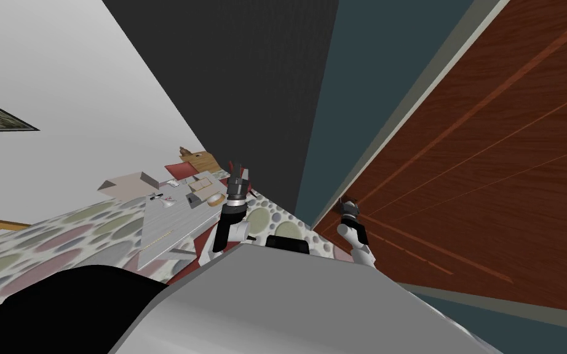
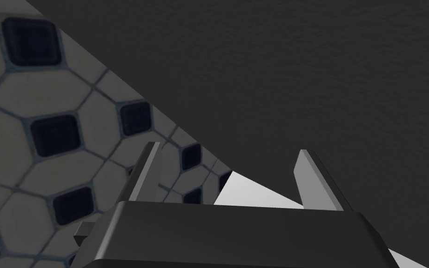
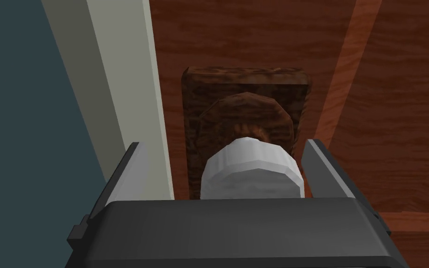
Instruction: Pull the door open
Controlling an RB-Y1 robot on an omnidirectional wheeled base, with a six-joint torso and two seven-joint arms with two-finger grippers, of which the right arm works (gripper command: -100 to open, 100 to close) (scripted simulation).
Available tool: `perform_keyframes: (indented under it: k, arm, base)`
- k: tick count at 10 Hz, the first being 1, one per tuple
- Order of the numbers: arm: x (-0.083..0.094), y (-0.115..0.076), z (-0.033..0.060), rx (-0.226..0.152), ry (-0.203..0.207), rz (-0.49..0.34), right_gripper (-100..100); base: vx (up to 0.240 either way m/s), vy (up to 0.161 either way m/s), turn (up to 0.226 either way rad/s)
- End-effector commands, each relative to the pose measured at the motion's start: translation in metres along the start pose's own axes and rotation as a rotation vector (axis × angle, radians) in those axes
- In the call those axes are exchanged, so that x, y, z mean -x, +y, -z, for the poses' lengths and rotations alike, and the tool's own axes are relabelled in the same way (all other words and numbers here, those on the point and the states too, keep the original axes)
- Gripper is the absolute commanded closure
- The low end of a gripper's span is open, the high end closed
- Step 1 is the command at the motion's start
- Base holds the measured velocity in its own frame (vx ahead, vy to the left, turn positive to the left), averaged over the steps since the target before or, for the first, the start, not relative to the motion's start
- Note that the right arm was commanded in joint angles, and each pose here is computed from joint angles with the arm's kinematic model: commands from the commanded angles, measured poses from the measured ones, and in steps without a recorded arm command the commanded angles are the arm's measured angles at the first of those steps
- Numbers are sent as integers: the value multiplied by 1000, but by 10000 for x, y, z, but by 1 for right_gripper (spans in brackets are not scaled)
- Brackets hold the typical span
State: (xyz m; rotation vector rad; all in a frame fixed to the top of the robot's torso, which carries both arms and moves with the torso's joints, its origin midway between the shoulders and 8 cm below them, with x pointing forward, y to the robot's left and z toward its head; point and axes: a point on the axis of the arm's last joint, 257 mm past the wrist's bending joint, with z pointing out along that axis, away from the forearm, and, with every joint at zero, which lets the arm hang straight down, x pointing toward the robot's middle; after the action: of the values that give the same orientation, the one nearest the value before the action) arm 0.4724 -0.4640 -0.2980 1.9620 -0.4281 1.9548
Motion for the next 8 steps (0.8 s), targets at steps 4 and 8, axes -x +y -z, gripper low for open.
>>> perform_keyframes:
  k: [4, 8]
  arm:
    - [1, -11, -2, -1, -1, 3, 100]
    - [-4, -20, 9, -19, 0, -1, 100]
  base:
    - [-27, -3, -5]
    - [-91, -26, 67]
